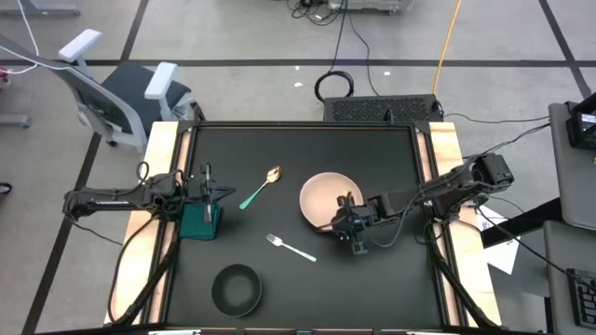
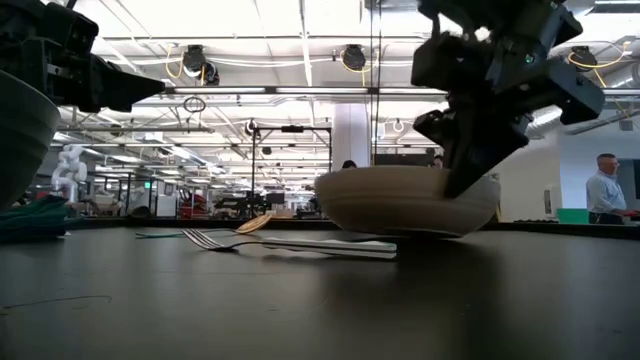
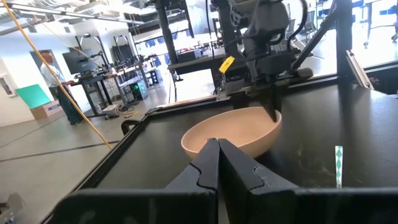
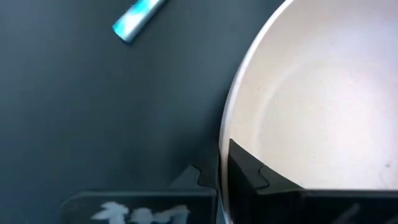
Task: Set table place
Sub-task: Move the brown plate to the center of the table
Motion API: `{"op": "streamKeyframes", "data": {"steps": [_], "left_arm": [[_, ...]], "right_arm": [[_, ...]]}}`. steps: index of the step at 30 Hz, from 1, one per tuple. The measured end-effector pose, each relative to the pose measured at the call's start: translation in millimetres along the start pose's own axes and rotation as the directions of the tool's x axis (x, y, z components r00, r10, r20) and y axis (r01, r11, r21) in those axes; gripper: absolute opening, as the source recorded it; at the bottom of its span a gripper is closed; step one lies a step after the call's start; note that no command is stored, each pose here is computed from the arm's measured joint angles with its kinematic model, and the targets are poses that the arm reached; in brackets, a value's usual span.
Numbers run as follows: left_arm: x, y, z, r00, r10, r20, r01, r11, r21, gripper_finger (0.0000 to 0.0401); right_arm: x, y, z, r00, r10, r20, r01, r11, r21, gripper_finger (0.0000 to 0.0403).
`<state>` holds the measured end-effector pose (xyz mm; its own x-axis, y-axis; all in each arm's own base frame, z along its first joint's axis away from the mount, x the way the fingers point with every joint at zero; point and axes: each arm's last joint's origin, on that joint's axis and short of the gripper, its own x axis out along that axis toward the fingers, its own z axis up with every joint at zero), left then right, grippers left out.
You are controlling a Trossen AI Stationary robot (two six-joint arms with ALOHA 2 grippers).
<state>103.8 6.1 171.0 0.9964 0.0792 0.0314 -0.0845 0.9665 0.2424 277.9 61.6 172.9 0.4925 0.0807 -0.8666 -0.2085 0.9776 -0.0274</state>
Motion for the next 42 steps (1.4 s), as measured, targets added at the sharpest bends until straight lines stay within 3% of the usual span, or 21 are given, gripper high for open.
{"op": "streamKeyframes", "data": {"steps": [16,24,42], "left_arm": [[0.0,0.0,0.0,1.000,0.000,0.000,0.000,1.000,0.000,0.0015],[0.0,0.0,0.0,1.000,0.000,0.000,0.000,1.000,0.000,0.0015],[0.0,0.0,0.0,1.000,0.000,0.000,0.000,1.000,-0.015,0.0015]], "right_arm": [[16.2,24.2,-1.9,0.999,0.026,-0.026,-0.026,1.000,0.000,0.0000],[27.5,36.0,12.5,0.999,0.040,-0.035,-0.040,0.999,-0.006,0.0000],[29.0,48.6,15.6,0.997,0.066,-0.046,-0.065,0.998,0.014,0.0000]]}}
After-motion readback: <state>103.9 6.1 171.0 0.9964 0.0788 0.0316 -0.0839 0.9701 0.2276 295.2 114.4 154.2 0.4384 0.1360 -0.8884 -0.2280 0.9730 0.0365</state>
